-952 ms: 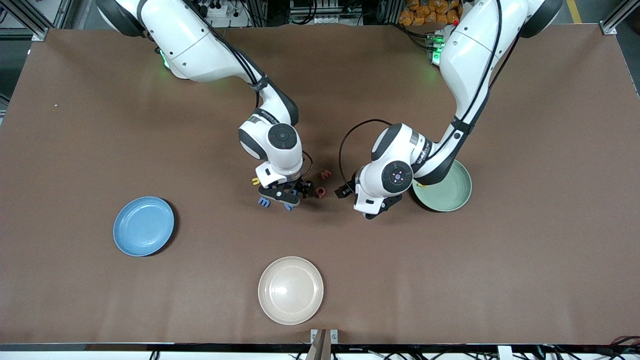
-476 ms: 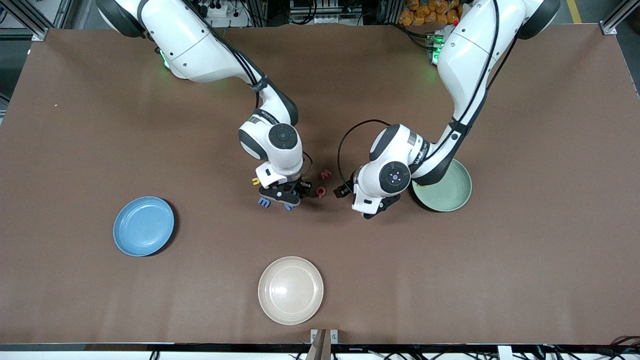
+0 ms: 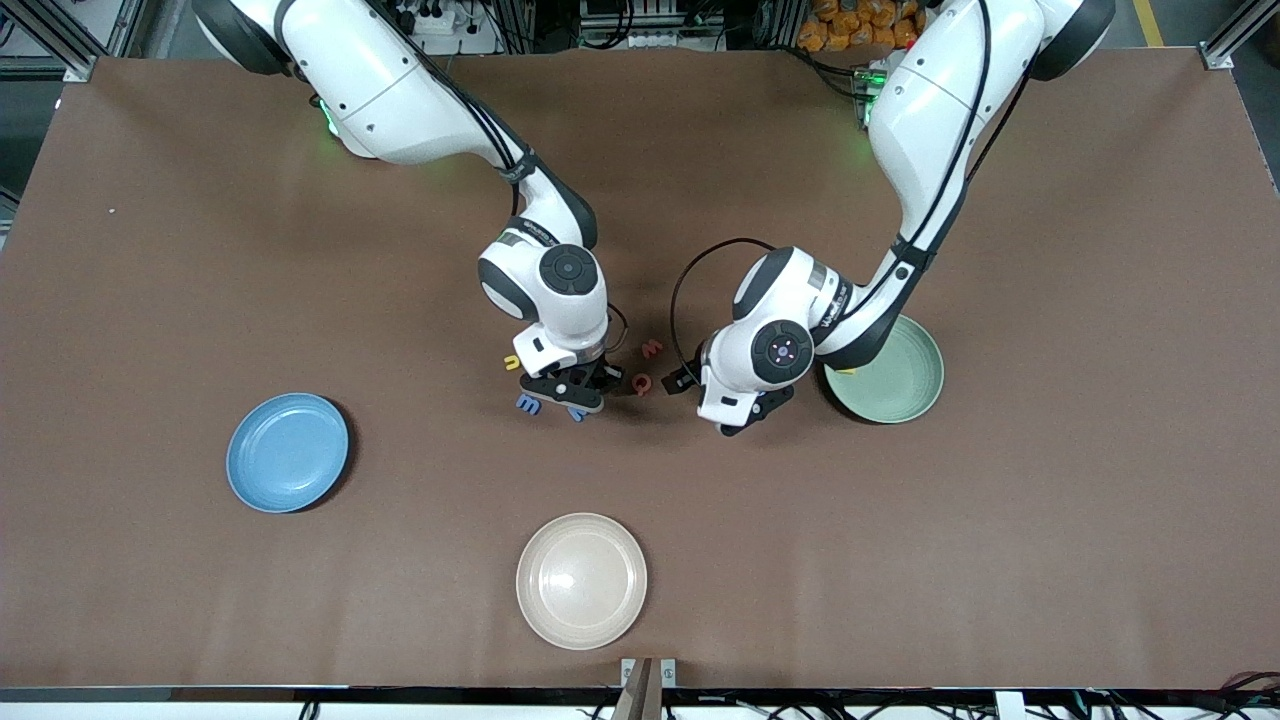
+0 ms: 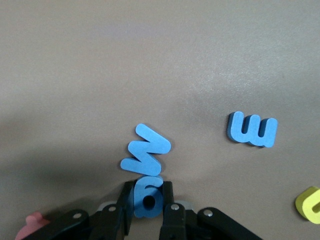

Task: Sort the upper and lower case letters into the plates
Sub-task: 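Carry the blue b to the blue plate and release it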

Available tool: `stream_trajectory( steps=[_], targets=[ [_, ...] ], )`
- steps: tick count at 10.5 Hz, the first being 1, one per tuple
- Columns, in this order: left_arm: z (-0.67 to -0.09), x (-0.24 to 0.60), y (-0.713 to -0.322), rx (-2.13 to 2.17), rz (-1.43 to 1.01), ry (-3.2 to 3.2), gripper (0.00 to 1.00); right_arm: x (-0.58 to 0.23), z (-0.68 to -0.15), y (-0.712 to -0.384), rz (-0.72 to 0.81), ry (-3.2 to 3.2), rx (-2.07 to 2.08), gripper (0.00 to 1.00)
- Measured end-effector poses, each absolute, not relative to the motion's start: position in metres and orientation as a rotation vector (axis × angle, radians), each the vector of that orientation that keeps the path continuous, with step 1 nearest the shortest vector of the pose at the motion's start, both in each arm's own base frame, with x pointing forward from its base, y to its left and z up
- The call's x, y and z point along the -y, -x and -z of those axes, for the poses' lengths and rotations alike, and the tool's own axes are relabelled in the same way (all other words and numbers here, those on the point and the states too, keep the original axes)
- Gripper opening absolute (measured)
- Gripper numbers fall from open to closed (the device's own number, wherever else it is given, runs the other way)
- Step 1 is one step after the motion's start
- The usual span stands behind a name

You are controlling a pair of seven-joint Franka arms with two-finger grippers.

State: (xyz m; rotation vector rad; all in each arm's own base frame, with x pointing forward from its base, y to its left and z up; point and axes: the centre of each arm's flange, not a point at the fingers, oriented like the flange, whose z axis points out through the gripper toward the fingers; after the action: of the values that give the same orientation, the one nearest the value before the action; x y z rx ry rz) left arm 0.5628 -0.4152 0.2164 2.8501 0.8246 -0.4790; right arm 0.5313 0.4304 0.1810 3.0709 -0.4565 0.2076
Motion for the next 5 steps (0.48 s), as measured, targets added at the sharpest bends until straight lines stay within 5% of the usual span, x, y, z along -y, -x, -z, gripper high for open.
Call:
stream_trajectory(
  steps=[5],
  targets=[
    [-0.204,0.478,-0.551,-0.715,0.365,-2.865,1.00,-0.357,-0.259,-0.589,-0.256,-2.973,0.649,0.27]
  ],
)
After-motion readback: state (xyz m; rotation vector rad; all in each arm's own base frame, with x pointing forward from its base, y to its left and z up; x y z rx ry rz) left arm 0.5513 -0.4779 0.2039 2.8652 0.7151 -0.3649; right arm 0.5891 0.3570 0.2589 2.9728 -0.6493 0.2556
